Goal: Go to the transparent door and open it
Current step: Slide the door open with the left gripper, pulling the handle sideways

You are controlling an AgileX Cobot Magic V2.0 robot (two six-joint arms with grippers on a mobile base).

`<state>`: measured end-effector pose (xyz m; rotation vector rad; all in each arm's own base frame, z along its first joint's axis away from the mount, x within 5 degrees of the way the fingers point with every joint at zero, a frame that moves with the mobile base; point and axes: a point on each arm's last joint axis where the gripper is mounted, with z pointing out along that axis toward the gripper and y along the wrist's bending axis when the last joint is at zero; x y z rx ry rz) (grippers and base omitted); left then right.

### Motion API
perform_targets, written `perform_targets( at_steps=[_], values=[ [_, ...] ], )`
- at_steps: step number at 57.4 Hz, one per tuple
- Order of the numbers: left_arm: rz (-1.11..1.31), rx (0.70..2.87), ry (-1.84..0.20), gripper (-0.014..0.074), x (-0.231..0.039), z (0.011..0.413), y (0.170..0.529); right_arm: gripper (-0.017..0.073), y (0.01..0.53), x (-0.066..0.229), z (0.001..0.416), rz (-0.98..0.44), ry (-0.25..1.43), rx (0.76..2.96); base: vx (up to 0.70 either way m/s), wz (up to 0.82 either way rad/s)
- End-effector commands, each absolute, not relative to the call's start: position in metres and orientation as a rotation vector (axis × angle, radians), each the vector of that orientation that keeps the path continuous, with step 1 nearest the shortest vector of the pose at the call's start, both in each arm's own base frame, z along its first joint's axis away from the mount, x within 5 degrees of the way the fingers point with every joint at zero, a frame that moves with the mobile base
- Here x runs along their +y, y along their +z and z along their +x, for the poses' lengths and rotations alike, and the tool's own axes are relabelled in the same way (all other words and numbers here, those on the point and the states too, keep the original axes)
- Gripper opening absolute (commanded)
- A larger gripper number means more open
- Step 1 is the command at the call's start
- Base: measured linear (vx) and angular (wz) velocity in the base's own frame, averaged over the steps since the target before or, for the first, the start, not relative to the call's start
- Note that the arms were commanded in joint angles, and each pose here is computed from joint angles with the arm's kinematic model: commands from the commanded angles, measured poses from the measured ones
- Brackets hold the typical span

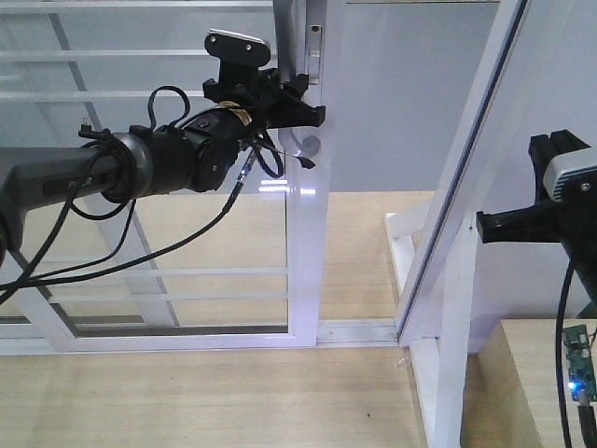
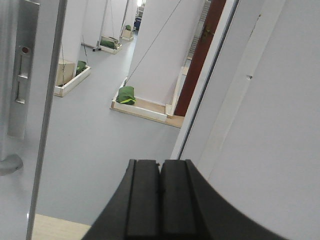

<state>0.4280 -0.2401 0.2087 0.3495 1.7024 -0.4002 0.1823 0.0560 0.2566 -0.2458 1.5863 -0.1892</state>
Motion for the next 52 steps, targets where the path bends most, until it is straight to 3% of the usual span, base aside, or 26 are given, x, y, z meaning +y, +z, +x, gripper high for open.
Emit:
perform_targets(
  at_steps=[1,31,52],
  values=[
    [0.208,1.561,-0.42,-0.0003,-0.22,0.435,0.257,-0.0002,0.273,0.054,0.184,-0.224,-0.223,1.49,0.0,0.0],
    [0.23,1.588,-0.303,-0.0003,-0.188,0.443,0.272,-0.0002,0.273,0.054,0.184,-0.224,-0.223,1.49,0.0,0.0],
    [0.179,1.632,-0.242,-0.0003,-0.148,0.45,0.286,-0.0002,0.273,0.054,0.184,-0.224,-0.223,1.49,0.0,0.0]
  ],
)
